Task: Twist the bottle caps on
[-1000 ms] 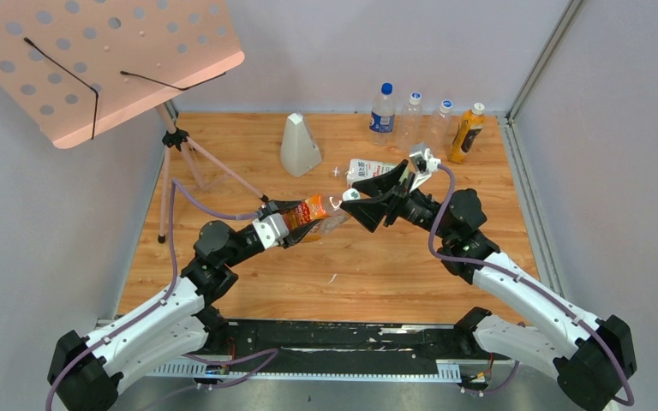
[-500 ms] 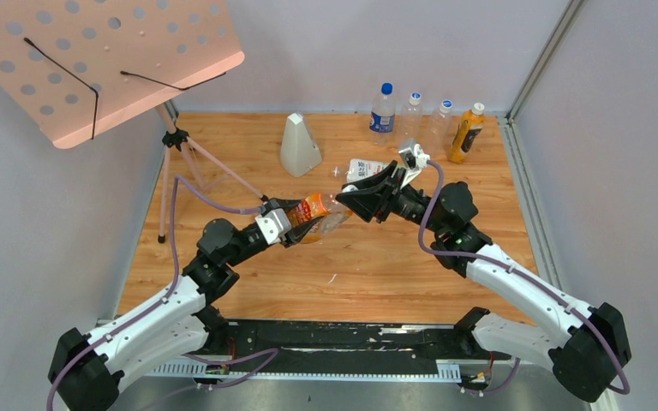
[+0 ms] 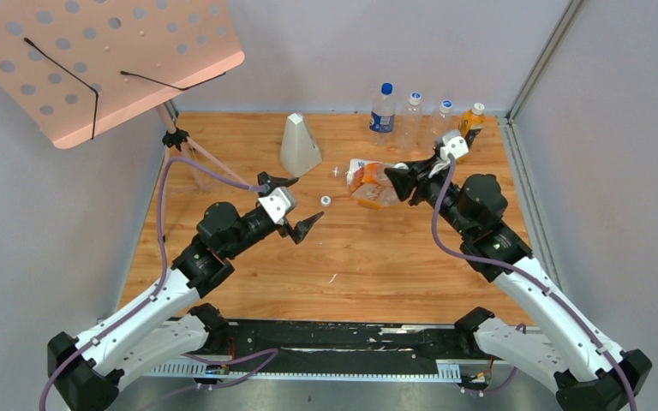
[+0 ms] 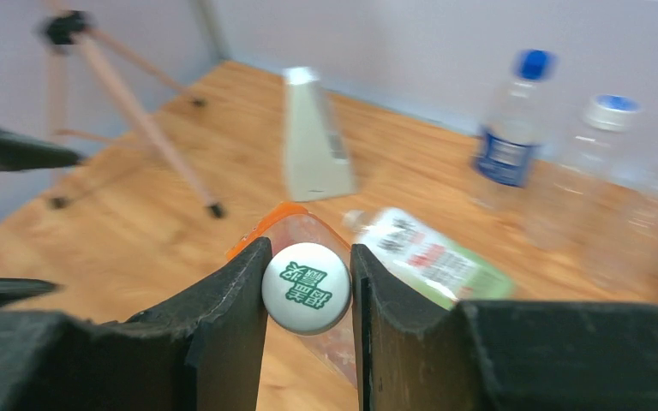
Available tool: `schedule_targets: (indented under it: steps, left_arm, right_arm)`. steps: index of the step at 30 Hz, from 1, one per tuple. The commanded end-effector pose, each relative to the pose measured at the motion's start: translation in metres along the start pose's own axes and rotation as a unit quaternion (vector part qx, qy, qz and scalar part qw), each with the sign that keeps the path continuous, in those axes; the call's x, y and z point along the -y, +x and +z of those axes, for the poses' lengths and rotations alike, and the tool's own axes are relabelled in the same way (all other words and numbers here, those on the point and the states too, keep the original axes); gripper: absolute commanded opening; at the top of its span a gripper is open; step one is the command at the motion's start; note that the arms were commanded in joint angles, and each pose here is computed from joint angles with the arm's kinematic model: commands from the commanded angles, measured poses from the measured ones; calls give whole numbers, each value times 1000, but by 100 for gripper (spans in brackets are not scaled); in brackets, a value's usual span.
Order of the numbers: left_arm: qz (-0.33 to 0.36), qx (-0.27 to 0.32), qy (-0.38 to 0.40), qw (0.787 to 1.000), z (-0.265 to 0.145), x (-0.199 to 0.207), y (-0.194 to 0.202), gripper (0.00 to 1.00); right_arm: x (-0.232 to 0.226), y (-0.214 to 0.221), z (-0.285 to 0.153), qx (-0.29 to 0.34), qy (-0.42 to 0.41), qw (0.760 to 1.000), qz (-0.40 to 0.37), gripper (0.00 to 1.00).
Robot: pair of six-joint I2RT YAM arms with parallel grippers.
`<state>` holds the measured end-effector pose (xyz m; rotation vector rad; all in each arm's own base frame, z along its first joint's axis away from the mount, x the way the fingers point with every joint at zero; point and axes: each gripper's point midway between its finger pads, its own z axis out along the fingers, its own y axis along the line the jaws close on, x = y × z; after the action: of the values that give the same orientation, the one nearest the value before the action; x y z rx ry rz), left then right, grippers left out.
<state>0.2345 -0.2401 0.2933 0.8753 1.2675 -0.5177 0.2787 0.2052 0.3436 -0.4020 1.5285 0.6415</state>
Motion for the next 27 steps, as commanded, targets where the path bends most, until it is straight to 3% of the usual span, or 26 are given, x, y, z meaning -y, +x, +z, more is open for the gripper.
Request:
schedule_targets:
  steps: [1, 4, 8, 10, 13, 18, 21, 27]
  left_arm:
    - [-40, -86, -83, 992, -11, -31, 4, 100]
    - [-85, -153, -164, 971, -27, -51, 23, 100]
    - [-178, -141, -272, 935, -41, -75, 14, 100]
    - [-181, -114, -268, 939, -46, -76, -3, 100]
    - [-137, -74, -198, 968, -48, -63, -30, 100]
    - [-97, -76, -209, 970, -65, -67, -29, 100]
    - [-92, -76, -273, 954, -79, -86, -25, 100]
    - [-85, -101, -318, 939, -89, -100, -8, 100]
  right_arm:
    - [95, -5, -32, -19, 211, 974, -84, 0]
    - [148, -1, -58, -24, 320, 943, -83, 0]
    - [214, 8, -92, -12, 424, 904, -43, 0]
    - [239, 13, -102, -1, 450, 893, -15, 0]
    - [270, 21, -113, 15, 479, 877, 7, 1]
    - [294, 34, -113, 31, 480, 877, 11, 2]
    - [304, 52, -114, 21, 485, 874, 17, 4]
    - [315, 81, -113, -9, 494, 869, 25, 10]
